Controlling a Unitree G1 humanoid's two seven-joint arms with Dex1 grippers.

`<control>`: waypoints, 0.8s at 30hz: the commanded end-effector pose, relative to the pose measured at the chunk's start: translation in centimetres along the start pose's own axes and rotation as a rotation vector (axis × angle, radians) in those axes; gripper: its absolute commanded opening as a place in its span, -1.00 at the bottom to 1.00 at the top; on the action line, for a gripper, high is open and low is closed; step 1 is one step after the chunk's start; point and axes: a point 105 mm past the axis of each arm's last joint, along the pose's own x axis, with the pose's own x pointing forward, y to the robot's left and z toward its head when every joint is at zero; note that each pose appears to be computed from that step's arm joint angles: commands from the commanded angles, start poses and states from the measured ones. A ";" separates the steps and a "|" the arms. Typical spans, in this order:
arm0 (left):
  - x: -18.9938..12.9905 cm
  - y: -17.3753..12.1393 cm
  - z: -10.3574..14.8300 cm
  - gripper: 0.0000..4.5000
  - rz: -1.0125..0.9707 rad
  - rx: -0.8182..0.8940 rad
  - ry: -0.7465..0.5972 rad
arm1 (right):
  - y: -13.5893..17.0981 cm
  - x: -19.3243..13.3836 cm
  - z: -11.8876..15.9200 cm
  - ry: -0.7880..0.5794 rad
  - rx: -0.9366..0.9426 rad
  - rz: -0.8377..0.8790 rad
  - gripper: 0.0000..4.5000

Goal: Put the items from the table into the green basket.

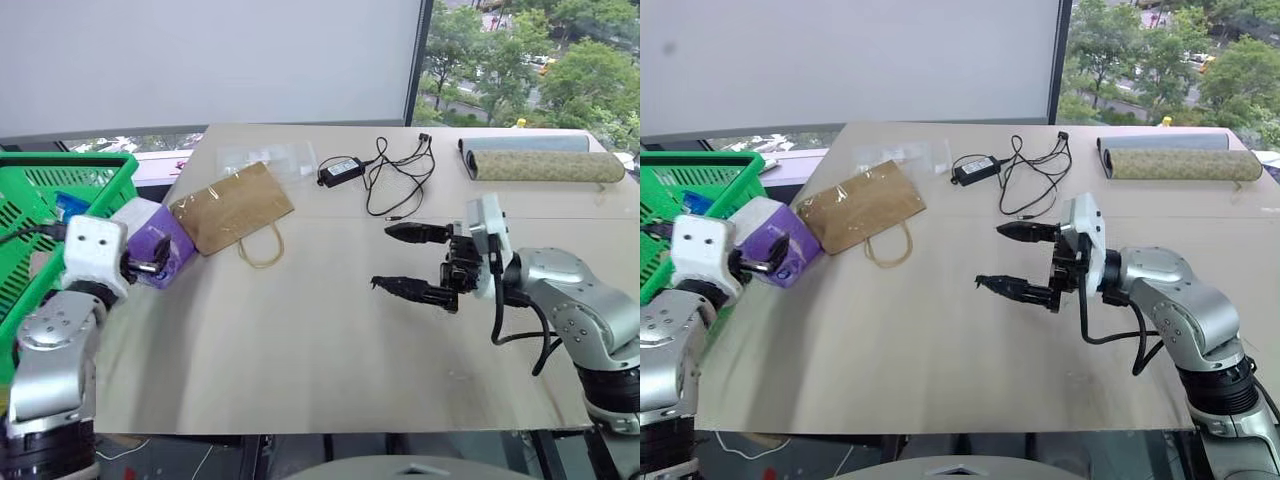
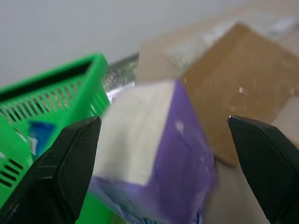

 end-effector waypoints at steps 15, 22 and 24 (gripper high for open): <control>2.3 1.5 0.3 -1.00 0.025 0.152 -0.006 | 0.9 0.8 0.9 -0.025 -0.039 -0.004 1.00; 0.8 5.4 8.7 -1.00 0.248 0.248 -0.297 | 0.5 1.6 2.9 -0.121 -0.039 0.021 1.00; -0.3 7.4 10.8 -1.00 0.345 0.303 -0.340 | 0.5 1.9 3.5 -0.146 -0.033 0.036 1.00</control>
